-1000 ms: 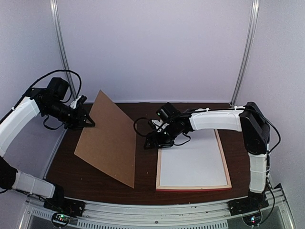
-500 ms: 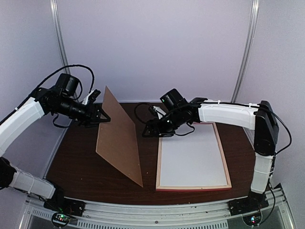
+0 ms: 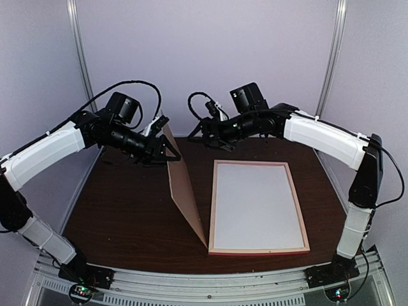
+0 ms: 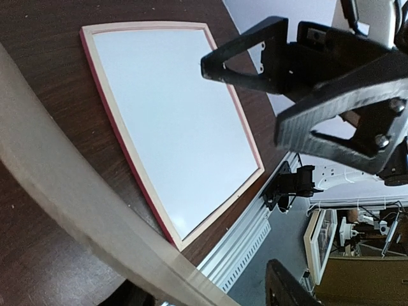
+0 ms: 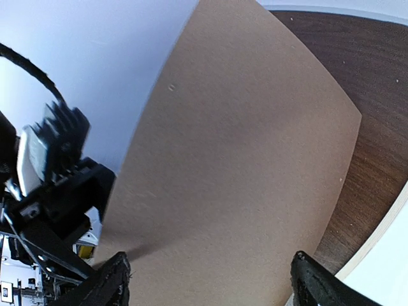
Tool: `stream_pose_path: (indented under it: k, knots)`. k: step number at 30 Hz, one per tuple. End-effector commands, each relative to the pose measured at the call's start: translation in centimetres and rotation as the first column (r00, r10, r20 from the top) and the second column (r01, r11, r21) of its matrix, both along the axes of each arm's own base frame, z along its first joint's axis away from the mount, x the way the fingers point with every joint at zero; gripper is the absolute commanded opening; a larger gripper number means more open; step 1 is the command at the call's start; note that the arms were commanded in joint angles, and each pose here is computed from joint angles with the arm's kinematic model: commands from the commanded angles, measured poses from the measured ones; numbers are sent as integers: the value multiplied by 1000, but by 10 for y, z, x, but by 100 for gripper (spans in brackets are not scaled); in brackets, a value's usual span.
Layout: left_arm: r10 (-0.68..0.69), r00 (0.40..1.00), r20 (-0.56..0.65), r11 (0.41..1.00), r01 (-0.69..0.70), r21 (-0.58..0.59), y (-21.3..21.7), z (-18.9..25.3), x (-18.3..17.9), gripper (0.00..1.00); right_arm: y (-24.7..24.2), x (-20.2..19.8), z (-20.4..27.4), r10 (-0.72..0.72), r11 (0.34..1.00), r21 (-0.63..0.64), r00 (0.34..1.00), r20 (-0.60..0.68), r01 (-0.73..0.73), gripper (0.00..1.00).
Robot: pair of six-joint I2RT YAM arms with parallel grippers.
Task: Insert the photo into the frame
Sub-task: Turn over the backboard.
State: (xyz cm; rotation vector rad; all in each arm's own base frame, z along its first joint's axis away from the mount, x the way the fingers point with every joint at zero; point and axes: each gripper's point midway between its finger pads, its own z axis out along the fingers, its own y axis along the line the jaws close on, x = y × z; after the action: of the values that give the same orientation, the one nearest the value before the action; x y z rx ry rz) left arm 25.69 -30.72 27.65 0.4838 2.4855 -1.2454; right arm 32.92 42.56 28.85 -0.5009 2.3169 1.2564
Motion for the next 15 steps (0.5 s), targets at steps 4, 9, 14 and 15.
stream_pose_path:
  k: [4, 9, 14, 15]
  knots:
    - [-49, 991, 127, 992, 64, -113, -34, 38, 13, 66, 2, 3, 31, 15, 999, 51, 1000, -9, -15, 86]
    - [-72, 985, 155, 984, 96, -152, -45, 50, 17, 74, 0, 8, 31, 7, 998, 58, 1000, -22, -6, 86]
    - [-96, 982, 160, 977, 124, -171, -53, 49, 19, 79, -3, 12, 32, 1, 999, 49, 1000, -24, 0, 86]
    - [-100, 982, 159, 976, 127, -174, -54, 48, 20, 79, -3, 12, 32, 1, 999, 48, 1000, -23, 0, 86]
